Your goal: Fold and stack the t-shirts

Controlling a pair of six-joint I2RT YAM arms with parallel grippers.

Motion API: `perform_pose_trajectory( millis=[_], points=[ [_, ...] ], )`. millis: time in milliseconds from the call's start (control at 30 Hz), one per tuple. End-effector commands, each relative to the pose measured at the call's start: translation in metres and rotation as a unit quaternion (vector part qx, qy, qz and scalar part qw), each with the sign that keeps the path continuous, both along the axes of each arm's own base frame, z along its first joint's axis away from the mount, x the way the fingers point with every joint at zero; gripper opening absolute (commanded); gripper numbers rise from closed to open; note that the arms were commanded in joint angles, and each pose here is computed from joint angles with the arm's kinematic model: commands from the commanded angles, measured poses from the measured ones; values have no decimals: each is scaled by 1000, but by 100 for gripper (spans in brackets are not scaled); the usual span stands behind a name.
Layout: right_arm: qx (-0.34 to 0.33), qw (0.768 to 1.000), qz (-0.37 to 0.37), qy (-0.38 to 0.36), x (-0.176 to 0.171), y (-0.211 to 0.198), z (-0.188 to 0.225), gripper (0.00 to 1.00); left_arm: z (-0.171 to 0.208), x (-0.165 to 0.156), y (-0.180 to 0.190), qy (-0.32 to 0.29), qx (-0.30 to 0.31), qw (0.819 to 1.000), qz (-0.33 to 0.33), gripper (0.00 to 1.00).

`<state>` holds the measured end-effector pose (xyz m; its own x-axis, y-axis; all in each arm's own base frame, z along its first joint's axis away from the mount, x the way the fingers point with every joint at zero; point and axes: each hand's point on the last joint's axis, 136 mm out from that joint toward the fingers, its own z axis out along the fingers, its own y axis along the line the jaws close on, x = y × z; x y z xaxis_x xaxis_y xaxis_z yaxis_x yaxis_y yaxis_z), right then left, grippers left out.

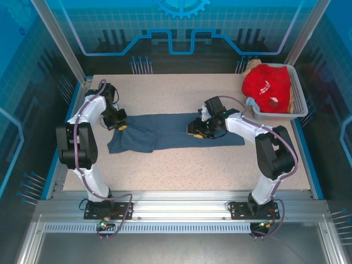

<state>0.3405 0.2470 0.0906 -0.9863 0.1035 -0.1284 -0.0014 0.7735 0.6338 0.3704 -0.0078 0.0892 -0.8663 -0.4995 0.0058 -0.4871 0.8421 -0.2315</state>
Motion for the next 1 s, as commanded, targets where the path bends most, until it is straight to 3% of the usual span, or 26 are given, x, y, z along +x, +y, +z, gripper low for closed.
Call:
perform_pose_trajectory(
  millis=[0, 533, 800, 833, 967],
  points=[
    [4, 1000, 6, 8, -6, 4, 0, 45, 5, -7, -6, 31, -14, 999, -5, 0],
    [4, 1000, 7, 7, -5, 3, 1, 45, 5, 28, 8, 32, 7, 999, -9, 0],
    [2, 1000, 6, 10, -6, 3, -2, 45, -21, 32, 26, 59, 52, 997, -20, 0],
    [1, 1000, 6, 11, -6, 3, -3, 45, -26, 31, 28, 65, 58, 996, -20, 5],
    [-14, 1000, 0, 15, -7, -3, -6, 44, -29, 23, 38, 75, 92, 993, -10, 40]
  ],
)
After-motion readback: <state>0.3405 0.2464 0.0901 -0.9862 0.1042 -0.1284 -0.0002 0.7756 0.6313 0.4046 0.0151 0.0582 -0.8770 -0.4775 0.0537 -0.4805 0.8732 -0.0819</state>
